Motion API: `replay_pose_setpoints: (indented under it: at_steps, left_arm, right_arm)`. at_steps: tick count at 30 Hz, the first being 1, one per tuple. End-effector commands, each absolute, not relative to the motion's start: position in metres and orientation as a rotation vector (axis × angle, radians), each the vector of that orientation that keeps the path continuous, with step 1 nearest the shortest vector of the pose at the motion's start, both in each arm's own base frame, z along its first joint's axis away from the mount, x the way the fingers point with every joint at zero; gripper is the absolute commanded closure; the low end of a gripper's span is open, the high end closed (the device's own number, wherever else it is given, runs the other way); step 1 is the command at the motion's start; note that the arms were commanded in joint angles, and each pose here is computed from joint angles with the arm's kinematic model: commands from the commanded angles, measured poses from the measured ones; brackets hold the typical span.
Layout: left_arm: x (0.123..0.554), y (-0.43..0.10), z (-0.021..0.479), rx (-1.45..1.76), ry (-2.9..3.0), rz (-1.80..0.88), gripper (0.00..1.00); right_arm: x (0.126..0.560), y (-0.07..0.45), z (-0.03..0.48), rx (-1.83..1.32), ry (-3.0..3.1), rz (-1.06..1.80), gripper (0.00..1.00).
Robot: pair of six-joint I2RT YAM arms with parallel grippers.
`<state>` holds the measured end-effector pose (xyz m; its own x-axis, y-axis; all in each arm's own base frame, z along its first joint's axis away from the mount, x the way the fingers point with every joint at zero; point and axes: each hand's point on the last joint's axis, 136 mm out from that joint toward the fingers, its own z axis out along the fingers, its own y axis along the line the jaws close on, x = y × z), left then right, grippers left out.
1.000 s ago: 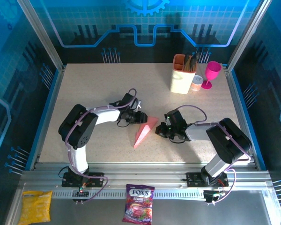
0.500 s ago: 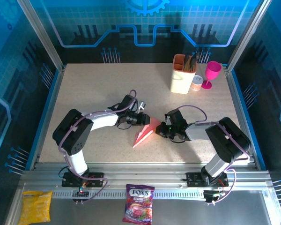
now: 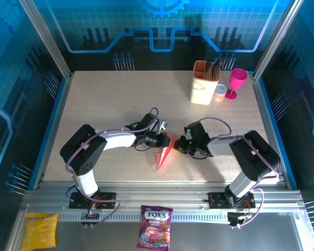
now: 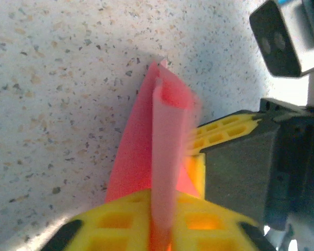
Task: Fold a paper plane with a square sheet of paper (pick it up from the middle)
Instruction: Turn over a paper plane at the center of the table.
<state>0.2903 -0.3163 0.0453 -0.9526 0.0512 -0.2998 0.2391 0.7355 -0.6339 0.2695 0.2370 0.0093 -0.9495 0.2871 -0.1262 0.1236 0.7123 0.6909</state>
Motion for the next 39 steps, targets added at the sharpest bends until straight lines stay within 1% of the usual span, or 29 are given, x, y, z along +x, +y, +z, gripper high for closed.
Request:
replay_pose_setpoints:
  at_steps: [1, 3, 6, 12, 15, 19, 25, 32, 36, 39]
  left_arm:
    - [0.295, -0.308, 0.053, 0.209, 2.627, -0.962, 0.95]
    - [0.299, -0.299, 0.060, 0.184, 2.594, -0.913, 1.00]
    - [0.302, -0.279, 0.074, 0.139, 2.548, -0.785, 1.00]
    - [0.304, -0.231, 0.096, 0.117, 2.501, -0.377, 1.00]
    - [0.307, -0.214, 0.089, 0.123, 2.510, -0.214, 1.00]
    - [0.312, -0.203, 0.069, 0.126, 2.541, -0.079, 1.00]
    - [0.313, -0.204, 0.045, 0.141, 2.572, -0.030, 1.00]
    - [0.305, -0.207, 0.037, 0.200, 2.588, 0.016, 0.64]
    - [0.302, -0.211, 0.036, 0.222, 2.589, 0.017, 0.57]
    - [0.299, -0.217, 0.035, 0.254, 2.589, 0.028, 0.54]
  right_arm:
    - [0.266, 0.248, -0.002, 0.270, 2.705, 1.074, 1.00]
    - [0.266, 0.247, 0.011, 0.244, 2.682, 1.102, 1.00]
    - [0.262, 0.242, 0.035, 0.191, 2.648, 1.096, 1.00]
    - [0.240, 0.228, 0.079, 0.033, 2.609, 0.967, 1.00]
    - [0.225, 0.227, 0.092, -0.027, 2.586, 0.933, 1.00]
    - [0.204, 0.229, 0.097, -0.078, 2.572, 0.930, 1.00]
    - [0.183, 0.227, 0.092, -0.088, 2.569, 0.925, 1.00]
    - [0.179, 0.220, 0.090, -0.079, 2.564, 0.899, 1.00]
    - [0.181, 0.222, 0.093, -0.094, 2.560, 0.892, 1.00]
    - [0.182, 0.223, 0.095, -0.098, 2.557, 0.891, 1.00]
